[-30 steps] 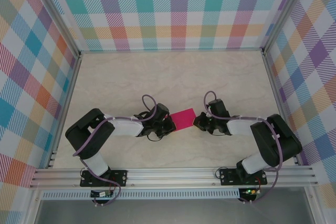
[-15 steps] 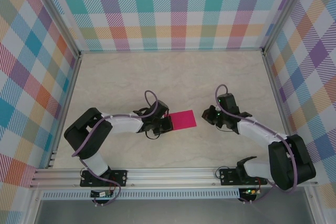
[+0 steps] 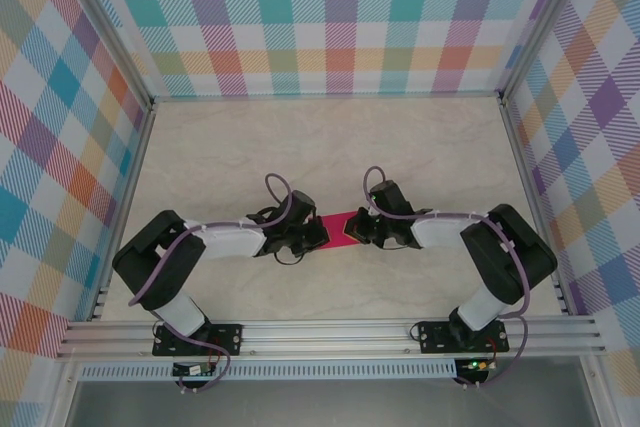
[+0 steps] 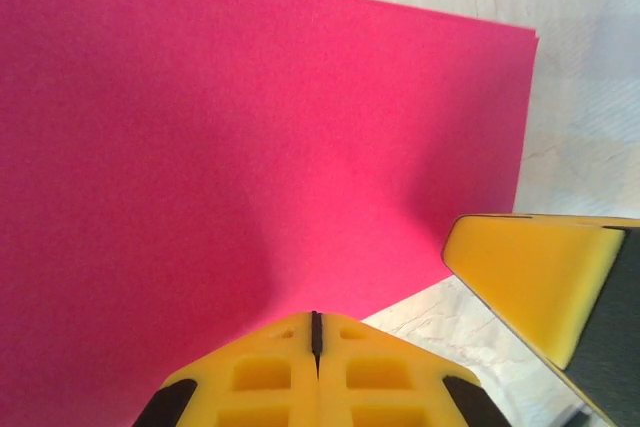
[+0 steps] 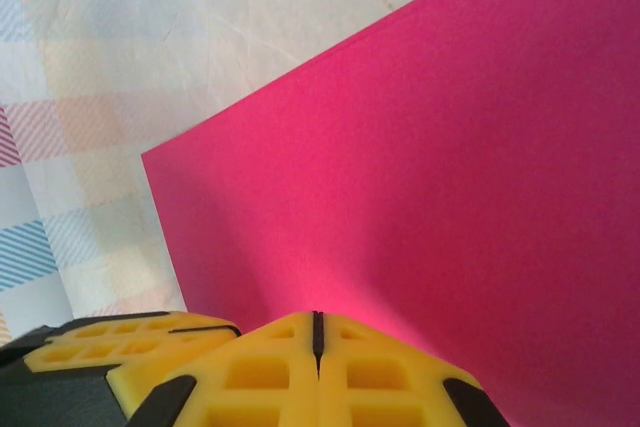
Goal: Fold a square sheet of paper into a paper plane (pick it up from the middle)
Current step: First fold in half a square sheet of paper at the center of the table.
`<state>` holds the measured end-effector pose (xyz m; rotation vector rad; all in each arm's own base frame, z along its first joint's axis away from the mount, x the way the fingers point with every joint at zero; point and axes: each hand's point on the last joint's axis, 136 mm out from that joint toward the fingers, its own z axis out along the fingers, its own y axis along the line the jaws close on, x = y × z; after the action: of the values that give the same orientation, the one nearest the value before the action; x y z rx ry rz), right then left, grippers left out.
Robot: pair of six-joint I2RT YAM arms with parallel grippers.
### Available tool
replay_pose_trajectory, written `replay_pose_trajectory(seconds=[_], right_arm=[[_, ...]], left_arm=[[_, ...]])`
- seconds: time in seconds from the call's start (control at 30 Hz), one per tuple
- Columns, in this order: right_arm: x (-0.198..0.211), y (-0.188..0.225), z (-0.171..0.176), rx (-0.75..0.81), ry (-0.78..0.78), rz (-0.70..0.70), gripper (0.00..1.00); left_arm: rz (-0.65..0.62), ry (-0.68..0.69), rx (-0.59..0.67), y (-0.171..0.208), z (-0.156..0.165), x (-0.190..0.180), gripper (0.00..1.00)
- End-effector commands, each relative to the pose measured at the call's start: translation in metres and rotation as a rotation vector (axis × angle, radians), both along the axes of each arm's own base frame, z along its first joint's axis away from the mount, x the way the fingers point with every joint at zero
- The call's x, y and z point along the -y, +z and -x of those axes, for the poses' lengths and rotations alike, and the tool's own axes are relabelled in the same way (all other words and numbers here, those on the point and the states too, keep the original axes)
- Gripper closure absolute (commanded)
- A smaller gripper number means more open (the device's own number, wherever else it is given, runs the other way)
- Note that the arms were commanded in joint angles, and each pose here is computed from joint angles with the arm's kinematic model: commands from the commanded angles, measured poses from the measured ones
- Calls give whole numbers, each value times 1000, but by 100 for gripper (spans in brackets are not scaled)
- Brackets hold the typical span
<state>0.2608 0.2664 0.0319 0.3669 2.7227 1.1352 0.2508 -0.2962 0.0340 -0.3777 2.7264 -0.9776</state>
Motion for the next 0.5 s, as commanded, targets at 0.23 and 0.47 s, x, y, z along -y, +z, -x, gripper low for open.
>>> replay_pose_trajectory(seconds=[0.23, 0.47], right_arm=[[6, -28, 9, -59, -9, 30, 100], [29, -60, 29, -160, -21, 162, 100]], left_arm=[[90, 104, 8, -14, 1, -4, 100], [-15, 152, -10, -45, 15, -35, 100]])
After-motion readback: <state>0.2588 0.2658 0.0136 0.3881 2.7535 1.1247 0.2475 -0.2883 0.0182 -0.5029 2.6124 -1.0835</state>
